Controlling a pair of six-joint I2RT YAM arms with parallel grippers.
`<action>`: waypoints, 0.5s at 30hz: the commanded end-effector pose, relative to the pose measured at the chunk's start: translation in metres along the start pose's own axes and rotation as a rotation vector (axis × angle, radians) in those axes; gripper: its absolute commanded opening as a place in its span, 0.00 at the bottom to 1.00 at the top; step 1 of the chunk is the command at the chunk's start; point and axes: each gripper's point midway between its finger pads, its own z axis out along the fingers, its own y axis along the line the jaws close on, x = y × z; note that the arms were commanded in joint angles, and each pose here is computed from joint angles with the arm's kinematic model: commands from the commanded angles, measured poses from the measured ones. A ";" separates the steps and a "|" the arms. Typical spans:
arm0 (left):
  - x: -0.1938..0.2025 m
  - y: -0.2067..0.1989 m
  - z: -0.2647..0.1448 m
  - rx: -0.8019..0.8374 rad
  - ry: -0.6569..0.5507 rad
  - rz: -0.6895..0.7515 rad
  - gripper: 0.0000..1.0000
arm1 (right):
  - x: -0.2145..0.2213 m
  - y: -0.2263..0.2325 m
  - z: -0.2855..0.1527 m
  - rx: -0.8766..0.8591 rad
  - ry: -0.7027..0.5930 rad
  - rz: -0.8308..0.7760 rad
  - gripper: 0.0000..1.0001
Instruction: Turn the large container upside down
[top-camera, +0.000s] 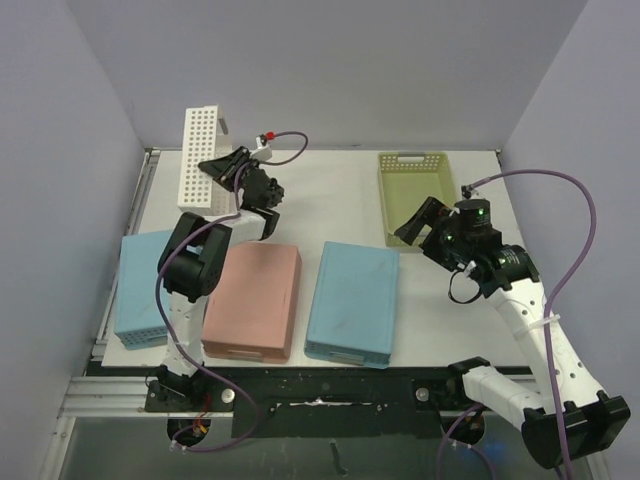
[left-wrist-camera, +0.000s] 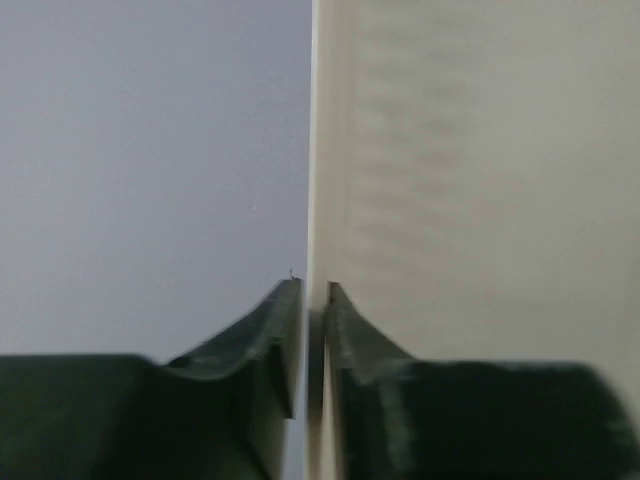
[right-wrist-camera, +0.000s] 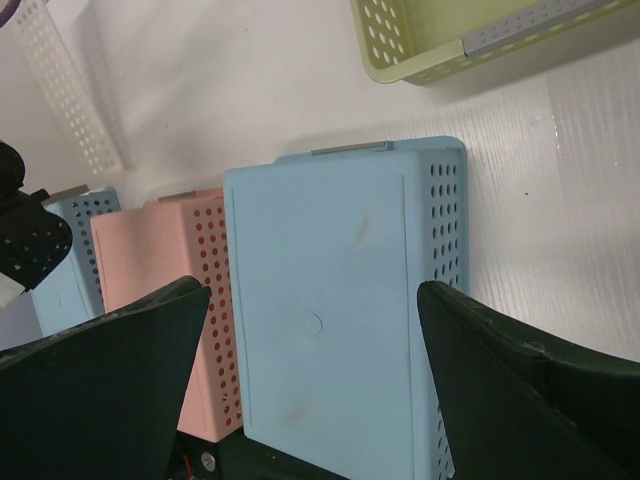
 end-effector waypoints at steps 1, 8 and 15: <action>-0.007 0.012 -0.004 -0.029 0.010 -0.105 0.28 | -0.008 0.010 0.002 -0.043 -0.028 -0.033 0.89; -0.014 -0.010 -0.015 0.020 0.046 -0.078 0.64 | -0.009 0.008 0.003 -0.036 -0.030 -0.045 0.89; -0.028 -0.011 -0.026 0.042 0.066 -0.102 0.69 | -0.005 0.007 0.004 -0.039 -0.021 -0.045 0.89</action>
